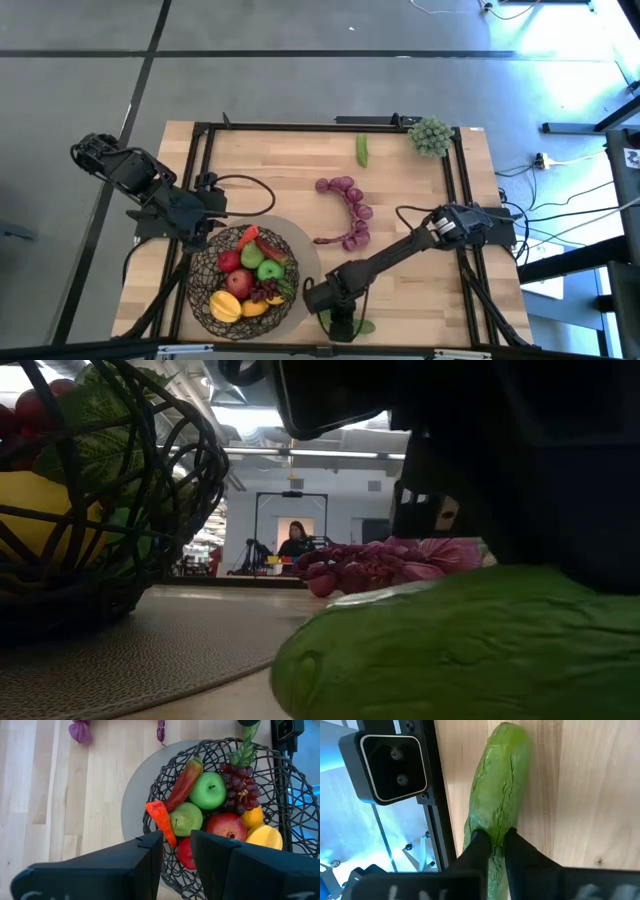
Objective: Build produce basket
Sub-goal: Put the bottom green cucumber into the black wire basket
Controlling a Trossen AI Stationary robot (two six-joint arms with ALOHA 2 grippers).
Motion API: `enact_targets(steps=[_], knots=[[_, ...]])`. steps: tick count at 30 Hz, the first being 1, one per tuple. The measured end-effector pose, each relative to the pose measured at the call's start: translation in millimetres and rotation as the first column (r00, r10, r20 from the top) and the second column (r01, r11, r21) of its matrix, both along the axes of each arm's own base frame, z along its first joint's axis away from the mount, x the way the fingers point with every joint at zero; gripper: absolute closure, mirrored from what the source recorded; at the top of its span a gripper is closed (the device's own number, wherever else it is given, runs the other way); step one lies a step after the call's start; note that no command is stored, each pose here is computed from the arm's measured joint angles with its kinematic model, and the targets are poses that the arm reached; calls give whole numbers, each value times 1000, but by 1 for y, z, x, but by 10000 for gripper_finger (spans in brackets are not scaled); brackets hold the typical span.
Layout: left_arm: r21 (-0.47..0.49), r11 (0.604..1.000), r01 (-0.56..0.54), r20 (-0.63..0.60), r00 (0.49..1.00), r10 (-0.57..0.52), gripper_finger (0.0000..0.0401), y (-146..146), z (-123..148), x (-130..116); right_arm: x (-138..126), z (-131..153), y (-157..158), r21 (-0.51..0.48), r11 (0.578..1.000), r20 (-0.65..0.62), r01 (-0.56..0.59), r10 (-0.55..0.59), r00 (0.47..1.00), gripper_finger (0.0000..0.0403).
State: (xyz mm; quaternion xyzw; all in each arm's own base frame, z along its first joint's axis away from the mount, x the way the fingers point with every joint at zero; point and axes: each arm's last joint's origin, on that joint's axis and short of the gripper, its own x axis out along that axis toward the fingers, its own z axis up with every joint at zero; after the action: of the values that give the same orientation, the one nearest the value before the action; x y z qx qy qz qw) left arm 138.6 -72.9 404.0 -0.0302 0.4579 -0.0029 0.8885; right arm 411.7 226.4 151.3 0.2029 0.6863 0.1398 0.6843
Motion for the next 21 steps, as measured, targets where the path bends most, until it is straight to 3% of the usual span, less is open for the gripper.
enact_targets(steps=[12,21], knots=[[0,1000,-1,0,1000,1,313,0,0,0,19,19,-15,17,999,64,42,-43,997,385],[-21,1000,15,-13,1000,-15,313,-1,0,0,21,53,-23,-6,1000,48,16,-15,999,387]])
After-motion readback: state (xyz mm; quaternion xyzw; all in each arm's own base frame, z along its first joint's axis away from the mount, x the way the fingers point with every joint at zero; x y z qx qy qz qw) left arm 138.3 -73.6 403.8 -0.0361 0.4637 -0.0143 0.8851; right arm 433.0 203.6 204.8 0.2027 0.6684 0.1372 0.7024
